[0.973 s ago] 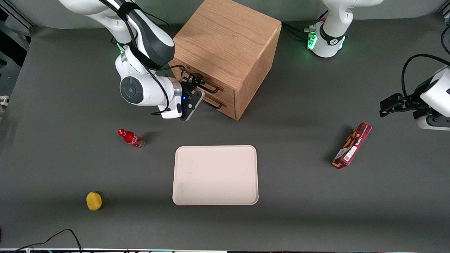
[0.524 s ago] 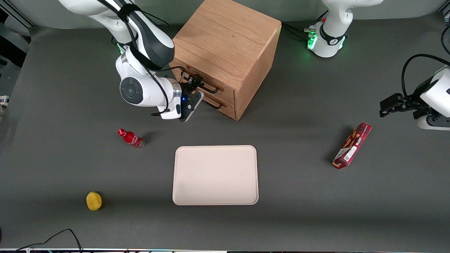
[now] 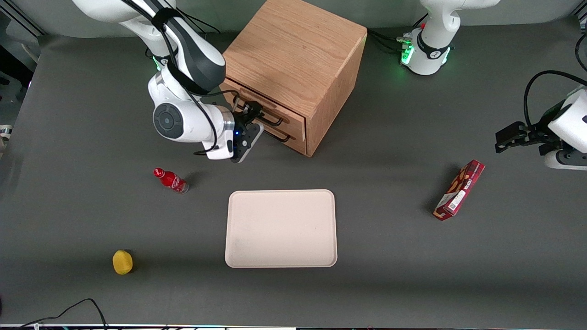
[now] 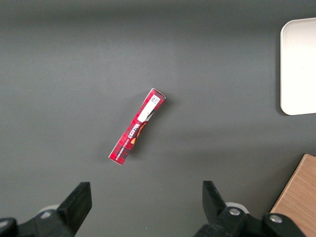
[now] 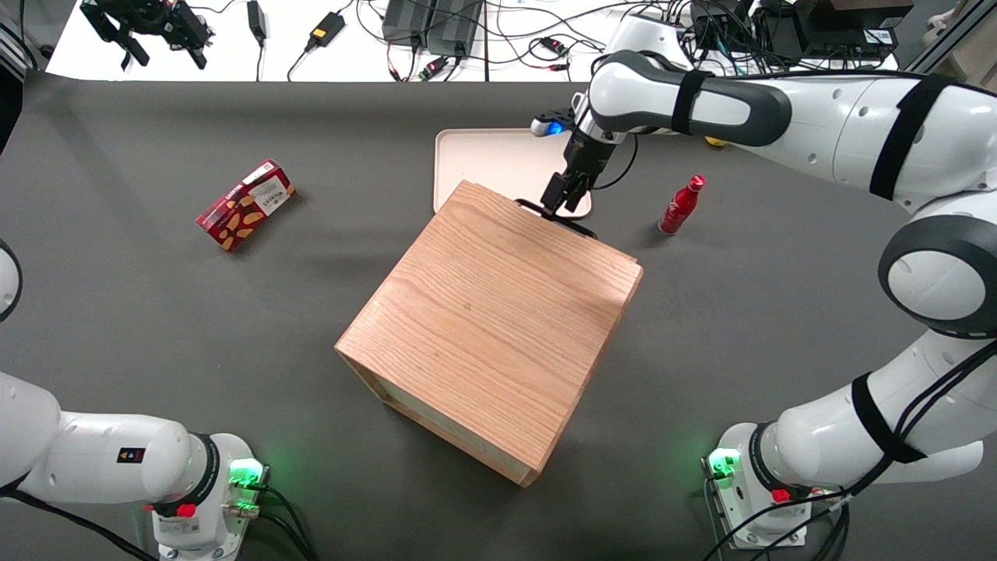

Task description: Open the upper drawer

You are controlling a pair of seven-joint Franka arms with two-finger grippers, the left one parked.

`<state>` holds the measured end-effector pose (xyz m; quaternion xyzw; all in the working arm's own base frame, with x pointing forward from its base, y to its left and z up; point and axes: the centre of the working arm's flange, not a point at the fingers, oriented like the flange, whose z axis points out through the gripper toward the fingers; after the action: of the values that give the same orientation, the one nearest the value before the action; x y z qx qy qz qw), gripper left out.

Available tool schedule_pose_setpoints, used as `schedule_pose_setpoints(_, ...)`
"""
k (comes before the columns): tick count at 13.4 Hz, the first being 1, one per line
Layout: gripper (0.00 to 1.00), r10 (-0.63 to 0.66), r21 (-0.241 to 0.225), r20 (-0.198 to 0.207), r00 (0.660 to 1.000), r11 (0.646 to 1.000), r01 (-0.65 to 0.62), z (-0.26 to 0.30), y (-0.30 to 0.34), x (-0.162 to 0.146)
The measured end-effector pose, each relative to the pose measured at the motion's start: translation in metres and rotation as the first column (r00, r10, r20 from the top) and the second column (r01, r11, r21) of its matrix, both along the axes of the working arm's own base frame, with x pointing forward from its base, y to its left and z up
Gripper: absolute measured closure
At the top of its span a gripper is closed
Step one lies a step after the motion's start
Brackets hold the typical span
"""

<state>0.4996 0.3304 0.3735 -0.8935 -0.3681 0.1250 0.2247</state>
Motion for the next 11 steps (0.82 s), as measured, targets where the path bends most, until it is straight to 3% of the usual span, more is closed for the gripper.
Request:
schedule_pose_setpoints(5,0.00,0.005,-0.014,0.031,1.000,1.000,-0.004,0.001,-0.007,0.020)
schedule_pose_setpoints(11,0.00,-0.004,-0.026,0.027,1.000,1.000,0.005,0.005,-0.024,0.048)
